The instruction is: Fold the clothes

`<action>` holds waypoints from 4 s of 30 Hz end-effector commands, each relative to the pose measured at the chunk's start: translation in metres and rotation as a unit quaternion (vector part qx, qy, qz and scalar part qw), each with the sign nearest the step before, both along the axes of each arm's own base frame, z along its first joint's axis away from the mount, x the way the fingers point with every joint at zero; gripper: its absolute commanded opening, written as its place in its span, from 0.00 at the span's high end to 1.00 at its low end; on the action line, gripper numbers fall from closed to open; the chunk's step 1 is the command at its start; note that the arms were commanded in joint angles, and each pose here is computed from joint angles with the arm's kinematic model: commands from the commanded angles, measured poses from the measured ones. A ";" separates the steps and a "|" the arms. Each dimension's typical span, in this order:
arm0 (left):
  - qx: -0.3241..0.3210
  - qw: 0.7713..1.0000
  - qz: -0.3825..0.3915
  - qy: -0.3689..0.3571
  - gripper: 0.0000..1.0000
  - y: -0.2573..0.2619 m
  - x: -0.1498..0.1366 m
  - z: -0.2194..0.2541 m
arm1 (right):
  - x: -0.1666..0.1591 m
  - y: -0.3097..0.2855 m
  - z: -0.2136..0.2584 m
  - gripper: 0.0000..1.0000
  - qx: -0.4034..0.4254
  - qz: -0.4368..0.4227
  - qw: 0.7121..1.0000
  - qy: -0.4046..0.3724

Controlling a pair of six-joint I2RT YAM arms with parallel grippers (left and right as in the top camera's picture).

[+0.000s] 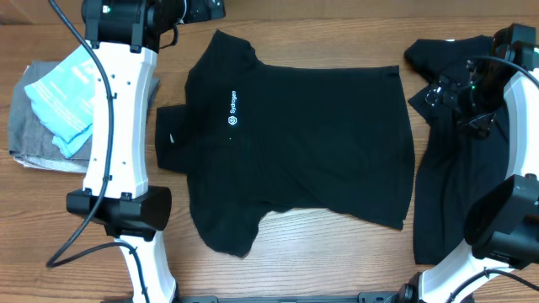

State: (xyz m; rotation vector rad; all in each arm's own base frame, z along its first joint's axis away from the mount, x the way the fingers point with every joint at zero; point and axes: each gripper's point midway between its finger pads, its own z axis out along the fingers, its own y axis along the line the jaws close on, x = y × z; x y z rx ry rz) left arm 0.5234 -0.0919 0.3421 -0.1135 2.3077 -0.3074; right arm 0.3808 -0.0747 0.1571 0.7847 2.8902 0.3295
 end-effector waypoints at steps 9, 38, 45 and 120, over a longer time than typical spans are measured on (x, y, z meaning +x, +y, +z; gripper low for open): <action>0.003 0.999 0.009 0.031 0.00 0.003 0.009 -0.028 | 0.001 -0.001 0.003 0.00 -0.005 0.001 1.000 -0.005; 0.003 0.999 0.009 0.032 0.00 0.003 0.009 -0.028 | 0.001 -0.001 0.003 0.00 -0.005 0.001 1.000 -0.005; 0.003 0.999 0.009 0.032 0.00 0.003 0.009 -0.028 | 0.001 -0.001 0.003 0.00 -0.005 0.001 1.000 -0.005; 0.003 0.999 0.009 0.031 0.00 0.003 0.009 -0.028 | -0.059 0.045 -0.123 0.42 0.087 0.086 0.991 0.059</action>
